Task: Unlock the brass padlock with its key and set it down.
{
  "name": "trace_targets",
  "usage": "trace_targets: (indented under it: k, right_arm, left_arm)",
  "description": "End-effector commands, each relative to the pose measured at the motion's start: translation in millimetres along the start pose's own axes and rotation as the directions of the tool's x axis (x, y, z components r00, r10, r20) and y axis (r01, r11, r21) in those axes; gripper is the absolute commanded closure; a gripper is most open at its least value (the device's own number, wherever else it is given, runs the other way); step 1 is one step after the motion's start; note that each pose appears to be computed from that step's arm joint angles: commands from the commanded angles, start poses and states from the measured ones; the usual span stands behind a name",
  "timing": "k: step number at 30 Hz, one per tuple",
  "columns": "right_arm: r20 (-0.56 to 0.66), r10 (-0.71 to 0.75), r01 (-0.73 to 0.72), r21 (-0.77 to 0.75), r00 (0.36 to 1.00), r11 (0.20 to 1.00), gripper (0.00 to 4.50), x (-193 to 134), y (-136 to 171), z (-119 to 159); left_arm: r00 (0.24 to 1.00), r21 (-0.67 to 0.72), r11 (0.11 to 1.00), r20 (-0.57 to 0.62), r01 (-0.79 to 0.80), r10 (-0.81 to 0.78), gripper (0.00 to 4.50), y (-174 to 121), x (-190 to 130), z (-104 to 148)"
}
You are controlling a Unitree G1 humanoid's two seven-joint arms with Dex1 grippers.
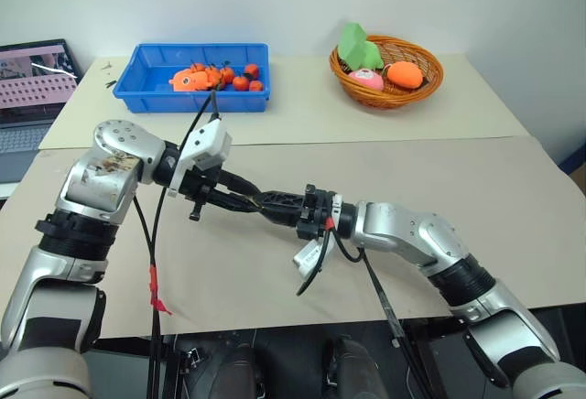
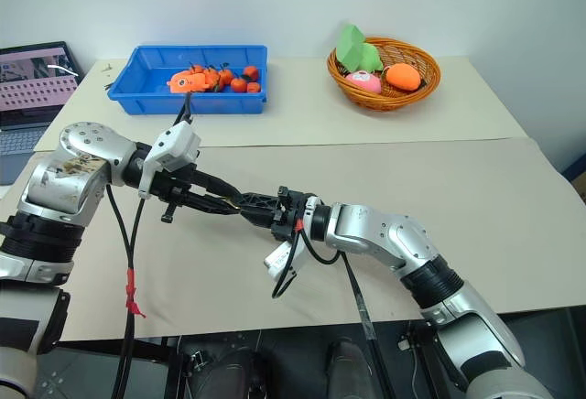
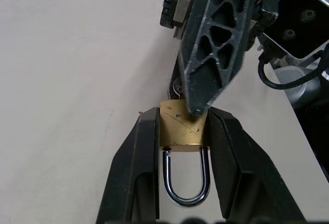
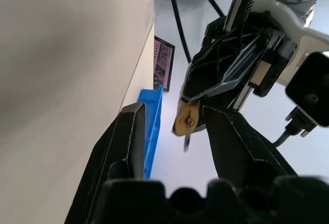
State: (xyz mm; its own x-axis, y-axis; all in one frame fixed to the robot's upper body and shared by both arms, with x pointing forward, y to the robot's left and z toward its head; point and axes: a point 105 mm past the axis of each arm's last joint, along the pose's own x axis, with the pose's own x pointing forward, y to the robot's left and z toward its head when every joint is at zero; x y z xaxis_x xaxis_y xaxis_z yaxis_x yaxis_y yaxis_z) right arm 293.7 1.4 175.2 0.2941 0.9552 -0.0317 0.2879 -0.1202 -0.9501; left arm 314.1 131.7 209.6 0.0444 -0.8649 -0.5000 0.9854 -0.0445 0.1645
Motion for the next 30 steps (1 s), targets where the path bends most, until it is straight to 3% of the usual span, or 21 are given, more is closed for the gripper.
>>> trace_targets:
  k: [1, 27, 28, 29, 30]
  right_arm:
    - [-0.031, -0.049, 0.048, -0.018, 0.998, 0.999, 2.26, -3.1, -13.4, -9.7]
    - [-0.011, -0.069, 0.068, -0.012, 0.998, 0.998, 2.26, 1.7, -22.0, -2.1]
    - [-0.012, -0.068, 0.068, -0.011, 0.998, 0.998, 2.77, 1.7, -21.9, -2.3]
    - [-0.012, -0.068, 0.068, -0.011, 0.998, 0.998, 2.85, 1.7, -21.9, -2.3]
    - [-0.012, -0.069, 0.068, -0.011, 0.998, 0.998, 3.26, 1.6, -22.0, -2.3]
  left_arm:
    - [1.0, 0.046, 0.999, 0.028, -0.013, 0.012, 3.69, -0.1, -6.8, 14.6]
    - [0.999, 0.044, 0.999, 0.035, -0.016, 0.015, 3.69, 0.7, -5.2, 14.5]
    - [0.999, 0.045, 0.999, 0.034, -0.017, 0.015, 3.69, 0.8, -5.2, 14.3]
    - [0.999, 0.045, 0.999, 0.034, -0.017, 0.015, 3.69, 0.8, -5.2, 14.2]
    - [0.999, 0.046, 0.999, 0.033, -0.017, 0.015, 3.69, 0.7, -5.2, 14.2]
